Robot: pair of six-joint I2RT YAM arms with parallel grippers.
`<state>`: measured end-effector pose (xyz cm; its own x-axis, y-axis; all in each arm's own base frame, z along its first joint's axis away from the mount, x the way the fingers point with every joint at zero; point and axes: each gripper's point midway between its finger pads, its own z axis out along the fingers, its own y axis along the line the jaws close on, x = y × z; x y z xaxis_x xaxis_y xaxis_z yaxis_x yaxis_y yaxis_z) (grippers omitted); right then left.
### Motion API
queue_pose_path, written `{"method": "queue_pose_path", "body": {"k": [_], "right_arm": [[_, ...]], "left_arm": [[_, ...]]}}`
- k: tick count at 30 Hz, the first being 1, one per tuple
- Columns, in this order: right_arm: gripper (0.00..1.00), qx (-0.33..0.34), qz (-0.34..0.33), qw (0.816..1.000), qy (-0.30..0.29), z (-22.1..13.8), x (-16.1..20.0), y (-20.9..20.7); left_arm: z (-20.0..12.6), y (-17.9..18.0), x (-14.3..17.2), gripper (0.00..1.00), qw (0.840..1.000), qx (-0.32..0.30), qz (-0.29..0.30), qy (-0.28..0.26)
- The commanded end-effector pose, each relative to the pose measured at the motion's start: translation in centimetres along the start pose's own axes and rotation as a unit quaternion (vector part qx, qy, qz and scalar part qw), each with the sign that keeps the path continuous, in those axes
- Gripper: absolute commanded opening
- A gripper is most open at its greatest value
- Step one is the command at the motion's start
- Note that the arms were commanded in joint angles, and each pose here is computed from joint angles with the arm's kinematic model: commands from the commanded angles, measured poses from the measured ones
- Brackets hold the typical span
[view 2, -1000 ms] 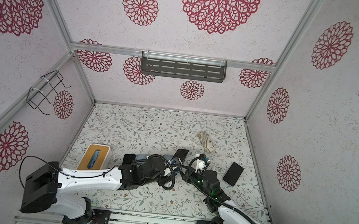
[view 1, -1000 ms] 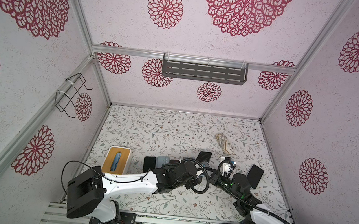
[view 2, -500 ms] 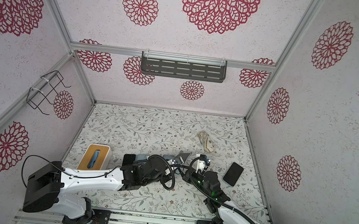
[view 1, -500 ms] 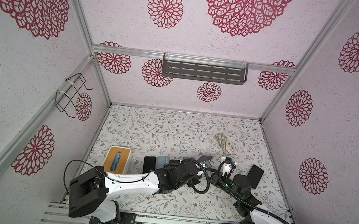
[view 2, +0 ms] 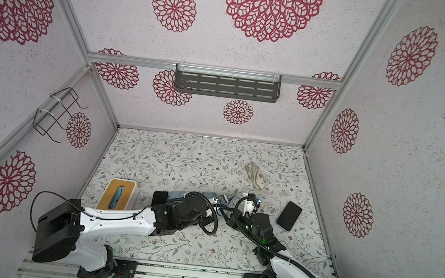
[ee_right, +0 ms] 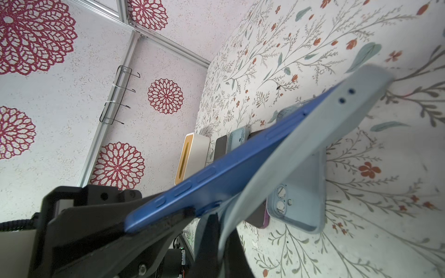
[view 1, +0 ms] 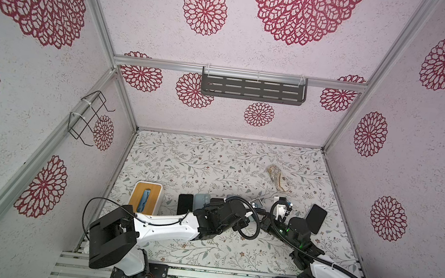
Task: Take the phone out of the phone case
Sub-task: Remove the phone case from the phone, then place the phone at the center of the table.
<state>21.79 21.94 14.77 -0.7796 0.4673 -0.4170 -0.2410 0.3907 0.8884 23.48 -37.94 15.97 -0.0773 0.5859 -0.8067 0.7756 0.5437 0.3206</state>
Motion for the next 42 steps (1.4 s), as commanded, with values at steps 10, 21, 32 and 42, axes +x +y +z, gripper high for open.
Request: {"method": "queue_pose_path", "body": {"k": [10,21,32,42], "right_arm": [[0.0,0.078,-0.04,0.996,-0.029,-1.6,-1.2,-2.0],[0.0,0.269,-0.059,0.961,-0.034,-5.7,-2.2,-9.1],[0.0,0.291,-0.078,0.952,-0.054,-7.3,-5.0,-7.3],[0.0,0.297,-0.07,0.95,-0.063,-7.8,-5.5,-8.1]], "left_arm": [[-1.3,1.0,-2.4,0.0,0.995,-0.084,0.047,0.007],[-0.9,1.1,-1.1,0.0,0.977,-0.16,0.114,0.085],[3.3,-1.1,1.0,0.0,0.957,-0.171,0.177,0.152],[6.6,-3.0,2.9,0.0,0.946,-0.157,0.215,0.187]]}}
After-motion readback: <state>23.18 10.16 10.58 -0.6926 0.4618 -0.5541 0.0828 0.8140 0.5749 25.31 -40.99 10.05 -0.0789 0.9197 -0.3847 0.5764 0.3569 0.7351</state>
